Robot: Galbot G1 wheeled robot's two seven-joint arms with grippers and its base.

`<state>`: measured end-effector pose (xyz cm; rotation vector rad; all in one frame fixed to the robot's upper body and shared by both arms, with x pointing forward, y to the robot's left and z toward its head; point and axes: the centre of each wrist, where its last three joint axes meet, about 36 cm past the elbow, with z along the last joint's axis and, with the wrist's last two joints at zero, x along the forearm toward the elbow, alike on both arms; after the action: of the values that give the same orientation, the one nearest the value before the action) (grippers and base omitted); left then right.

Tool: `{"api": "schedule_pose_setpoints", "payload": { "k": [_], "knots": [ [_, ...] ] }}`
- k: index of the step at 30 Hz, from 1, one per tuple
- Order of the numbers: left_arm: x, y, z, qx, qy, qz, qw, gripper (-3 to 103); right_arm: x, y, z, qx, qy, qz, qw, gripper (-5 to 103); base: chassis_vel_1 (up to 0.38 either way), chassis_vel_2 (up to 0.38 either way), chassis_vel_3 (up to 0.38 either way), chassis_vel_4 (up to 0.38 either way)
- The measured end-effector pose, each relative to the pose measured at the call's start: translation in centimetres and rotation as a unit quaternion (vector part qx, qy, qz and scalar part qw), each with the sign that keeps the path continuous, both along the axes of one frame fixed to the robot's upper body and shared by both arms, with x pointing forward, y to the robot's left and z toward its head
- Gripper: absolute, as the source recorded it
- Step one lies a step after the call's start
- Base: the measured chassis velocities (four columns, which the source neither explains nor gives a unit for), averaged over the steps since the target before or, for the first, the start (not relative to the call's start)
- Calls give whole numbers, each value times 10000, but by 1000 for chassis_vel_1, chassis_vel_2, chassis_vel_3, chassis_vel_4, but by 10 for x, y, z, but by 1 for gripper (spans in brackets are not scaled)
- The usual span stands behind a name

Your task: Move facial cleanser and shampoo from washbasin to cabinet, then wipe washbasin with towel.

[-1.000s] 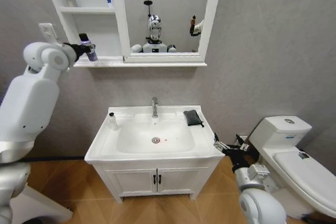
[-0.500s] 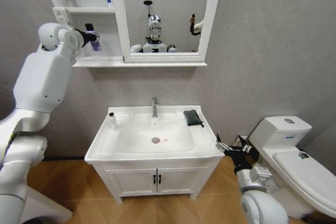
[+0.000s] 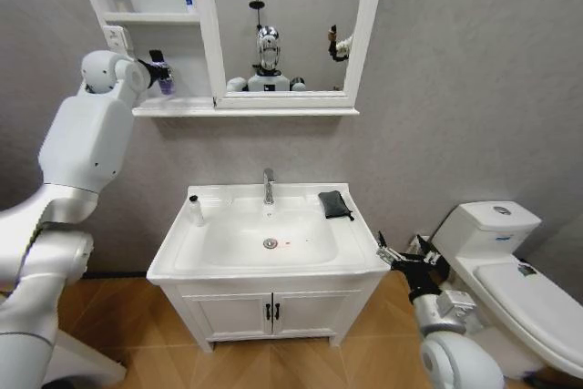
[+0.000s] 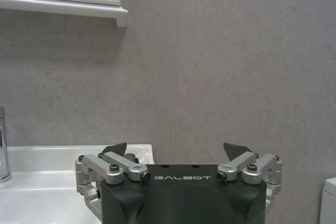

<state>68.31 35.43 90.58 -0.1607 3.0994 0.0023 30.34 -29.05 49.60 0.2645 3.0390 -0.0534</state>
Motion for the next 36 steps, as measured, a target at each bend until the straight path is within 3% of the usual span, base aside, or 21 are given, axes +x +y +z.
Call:
{"api": "schedule_pose_setpoints", "payload": {
  "k": [1,4,5,9,10,14,17,18,20,22,25,26,27,28,30,31,33,34,36],
  "knots": [
    [0,0,0,0,0,0,10000,58,0,0,0,0,0,0,10000,100,0,0,0,0],
    [4,0,-2,-40,-67,26,10000,75,-1,0,0,-6,-4,-6,10000,100,0,0,0,0],
    [4,0,-2,-40,-67,26,10000,75,-1,0,0,-6,-4,-6,10000,100,0,0,0,0],
    [-6,3,-7,-34,-183,34,9998,96,0,0,0,-6,-21,-11,10000,100,0,0,0,0],
    [-6,3,-7,-34,-183,34,9998,96,0,0,0,-6,-21,-11,10000,100,0,0,0,0],
    [-33,10,-19,-5,-304,75,9995,100,0,0,1,-12,-29,-16,10000,100,0,0,0,0],
    [-91,12,-35,53,-530,-64,9986,100,2,1,0,2,-25,-22,10000,100,0,0,0,0],
    [-91,12,-35,53,-530,-64,9986,100,2,1,0,2,-25,-22,10000,100,0,0,0,0],
    [-130,12,-56,130,-636,32,9979,100,3,4,-1,-2,-22,-1,10000,100,0,0,0,0],
    [-143,11,-67,142,-618,39,9980,100,4,5,-1,-6,-16,5,10000,100,0,0,0,0],
    [-198,-9,-122,260,-451,-83,9986,100,5,9,-1,-15,88,54,9999,100,0,0,0,0],
    [-198,-9,-122,260,-451,-83,9986,100,5,9,-1,-15,88,54,9999,100,0,0,0,0],
    [-207,-15,-142,296,-325,-132,9989,100,6,10,-1,-19,95,73,9999,100,0,0,0,0],
    [-211,-19,-177,312,10,-149,9994,100,6,11,-1,-21,108,89,9999,100,0,0,0,0],
    [-209,-24,-224,325,464,-92,9983,100,7,12,-1,-16,113,111,9999,100,0,0,0,0],
    [-209,-24,-224,325,464,-92,9983,100,7,12,-1,-16,113,111,9999,100,0,0,0,0],
    [-198,-29,-276,489,983,-109,9939,100,8,12,-2,-18,121,123,9998,100,0,0,0,0],
    [-198,-29,-276,489,983,-109,9939,100,8,12,-2,-18,121,123,9998,100,0,0,0,0],
    [-173,-29,-324,613,1463,-15,9873,100,7,12,-3,-16,124,112,9999,100,0,0,0,0]
  ]
}}
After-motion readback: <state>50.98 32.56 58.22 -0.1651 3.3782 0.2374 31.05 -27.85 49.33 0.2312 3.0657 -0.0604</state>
